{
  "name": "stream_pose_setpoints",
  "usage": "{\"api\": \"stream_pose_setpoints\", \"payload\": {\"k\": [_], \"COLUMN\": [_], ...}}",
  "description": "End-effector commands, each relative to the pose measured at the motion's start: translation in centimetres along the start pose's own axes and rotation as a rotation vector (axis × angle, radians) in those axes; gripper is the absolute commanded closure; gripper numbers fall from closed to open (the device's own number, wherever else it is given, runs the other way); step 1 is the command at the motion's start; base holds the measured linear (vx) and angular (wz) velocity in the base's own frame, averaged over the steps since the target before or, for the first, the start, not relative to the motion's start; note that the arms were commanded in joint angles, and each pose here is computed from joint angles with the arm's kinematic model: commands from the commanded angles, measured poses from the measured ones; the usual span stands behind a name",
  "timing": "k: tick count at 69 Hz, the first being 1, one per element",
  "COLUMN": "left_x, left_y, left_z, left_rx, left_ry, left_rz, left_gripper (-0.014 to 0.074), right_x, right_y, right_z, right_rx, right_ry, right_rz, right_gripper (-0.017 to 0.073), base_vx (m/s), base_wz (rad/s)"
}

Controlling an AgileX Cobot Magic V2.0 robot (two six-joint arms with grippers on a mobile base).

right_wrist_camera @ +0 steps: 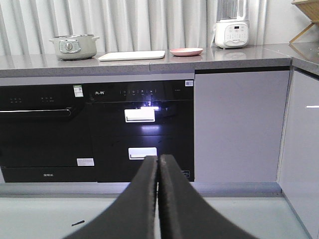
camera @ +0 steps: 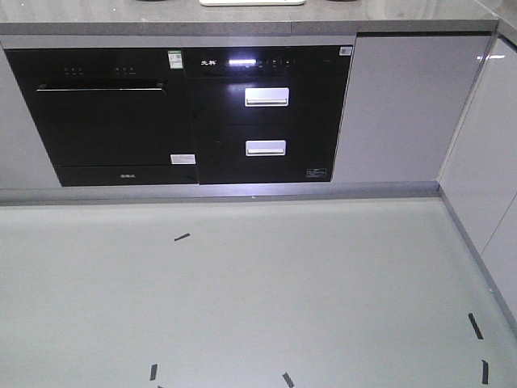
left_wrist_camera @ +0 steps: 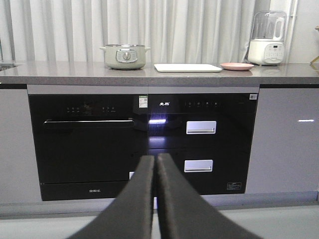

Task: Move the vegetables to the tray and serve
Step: 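Drive the base forward to the counter with the pot, tray and plate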

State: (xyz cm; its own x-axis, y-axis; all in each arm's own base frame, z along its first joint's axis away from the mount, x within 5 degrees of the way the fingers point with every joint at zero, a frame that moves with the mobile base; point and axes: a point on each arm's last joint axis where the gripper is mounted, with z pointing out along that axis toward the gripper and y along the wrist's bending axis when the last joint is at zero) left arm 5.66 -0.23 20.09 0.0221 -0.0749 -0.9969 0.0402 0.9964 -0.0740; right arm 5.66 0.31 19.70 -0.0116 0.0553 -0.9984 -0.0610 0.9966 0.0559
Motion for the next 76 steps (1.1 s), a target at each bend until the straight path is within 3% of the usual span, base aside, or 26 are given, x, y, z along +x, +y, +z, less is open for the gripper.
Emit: {"api": "stream_pose_setpoints", "payload": {"k": [1, 76], "left_x": [-0.41, -0.41], "left_y": [0.04, 0.04], "left_z": [-0.1, -0.1], "left_rx": [-0.003, -0.003], "left_ry": [-0.077, -0.077], "left_rz": [-0.008, -0.008], "left_gripper": [0.06, 0.06], "right_x": [-0.5, -0.5], "right_y": [0.11, 0.11], "right_z": [-0.01, -0.01], "right_rx": [-0.011, -0.011], "right_ry": [-0.073, -0.073], "right_rz": [-0.01, -0.01], "right_gripper": [0.0566, 0.0566], "base_vx": [0.16, 0.18], "base_wz": [0.0, -0.01]}}
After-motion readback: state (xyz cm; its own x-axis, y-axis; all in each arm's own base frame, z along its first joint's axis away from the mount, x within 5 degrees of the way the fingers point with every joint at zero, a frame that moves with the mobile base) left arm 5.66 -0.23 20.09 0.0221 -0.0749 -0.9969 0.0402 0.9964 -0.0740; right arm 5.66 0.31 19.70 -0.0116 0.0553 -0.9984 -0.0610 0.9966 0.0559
